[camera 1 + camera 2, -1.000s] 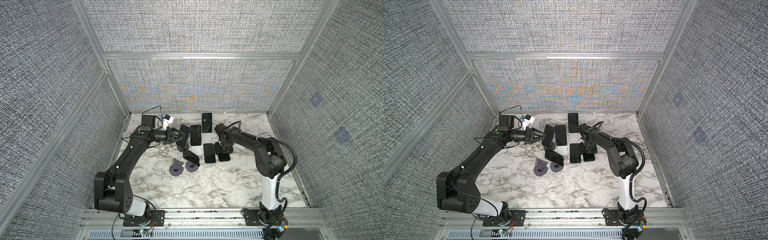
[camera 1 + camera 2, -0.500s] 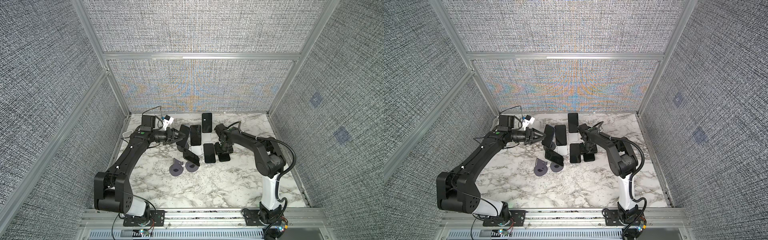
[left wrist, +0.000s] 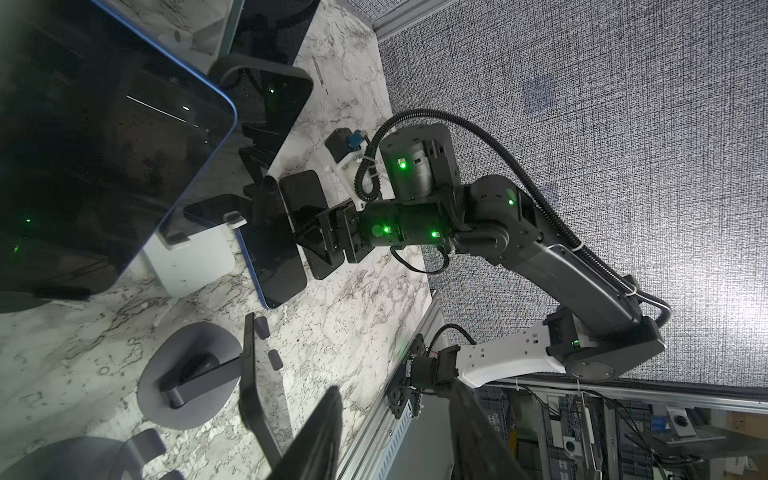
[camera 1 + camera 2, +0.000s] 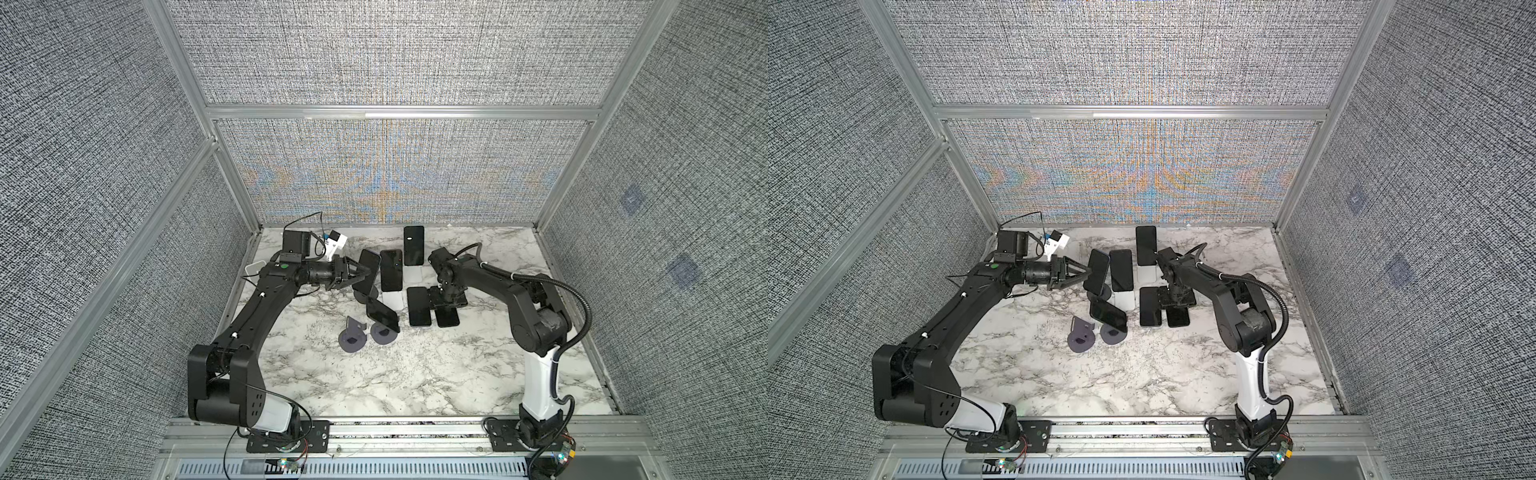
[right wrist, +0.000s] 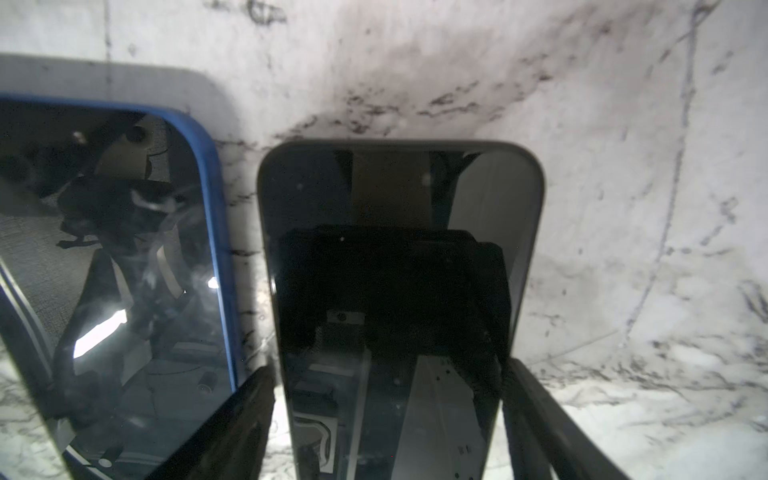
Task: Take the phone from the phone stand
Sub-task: 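Lower the dark phone flat beside the blue-edged phone and open the right gripper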
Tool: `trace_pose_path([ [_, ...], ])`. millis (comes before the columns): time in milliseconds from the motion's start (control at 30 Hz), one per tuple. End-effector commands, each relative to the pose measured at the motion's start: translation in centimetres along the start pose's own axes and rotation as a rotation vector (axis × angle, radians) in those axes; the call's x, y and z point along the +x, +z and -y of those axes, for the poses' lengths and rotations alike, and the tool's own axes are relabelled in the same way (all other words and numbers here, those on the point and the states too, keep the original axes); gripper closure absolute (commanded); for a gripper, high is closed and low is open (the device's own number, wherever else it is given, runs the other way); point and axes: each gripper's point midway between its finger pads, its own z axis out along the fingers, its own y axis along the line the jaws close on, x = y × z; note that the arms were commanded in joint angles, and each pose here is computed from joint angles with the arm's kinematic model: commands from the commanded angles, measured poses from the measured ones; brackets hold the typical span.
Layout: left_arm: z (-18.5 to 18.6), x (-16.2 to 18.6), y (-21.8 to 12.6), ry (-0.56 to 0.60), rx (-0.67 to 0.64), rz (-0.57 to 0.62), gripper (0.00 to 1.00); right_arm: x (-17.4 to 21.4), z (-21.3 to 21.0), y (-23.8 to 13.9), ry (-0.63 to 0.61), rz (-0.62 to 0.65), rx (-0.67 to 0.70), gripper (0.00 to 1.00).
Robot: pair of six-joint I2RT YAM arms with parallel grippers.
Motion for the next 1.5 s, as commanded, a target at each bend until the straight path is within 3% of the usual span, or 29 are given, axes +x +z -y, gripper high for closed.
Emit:
trace_pose_path([
  [0, 0.3, -0.4, -0.3, 0.029, -0.008, 0.013, 0.57, 1.1, -0.1, 1.2, 0.007, -0.053, -0.017, 0.24],
  [233, 0.3, -0.4, -0.4, 0.029, -0.009, 0.015, 0.57, 0.9, 0.0, 0.4, 0.015, -0.043, -0.019, 0.25],
  [533, 0.2, -0.4, -0.5, 0.030, -0.014, 0.018, 0.57, 1.1, 3.4, -3.8, 0.037, 0.015, -0.008, 0.25],
  [600, 0.2, -0.4, -0.5, 0.030, -0.014, 0.018, 0.57, 1.2, 5.1, -3.9, 0.054, 0.015, 0.023, 0.33],
  [767, 0.1, -0.4, -0.5, 0.028, -0.015, 0.018, 0.57, 1.6, 7.9, -3.0, 0.039, -0.004, 0.120, 0.68],
  [900, 0.0, -0.5, -0.4, 0.026, -0.017, 0.017, 0.57, 1.4, 7.4, -1.9, 0.033, -0.024, 0.105, 0.82],
  [1467, -0.3, -0.5, -0.4, 0.019, -0.032, 0.019, 0.57, 1.5, 4.5, -0.2, 0.028, -0.051, 0.035, 0.82],
])
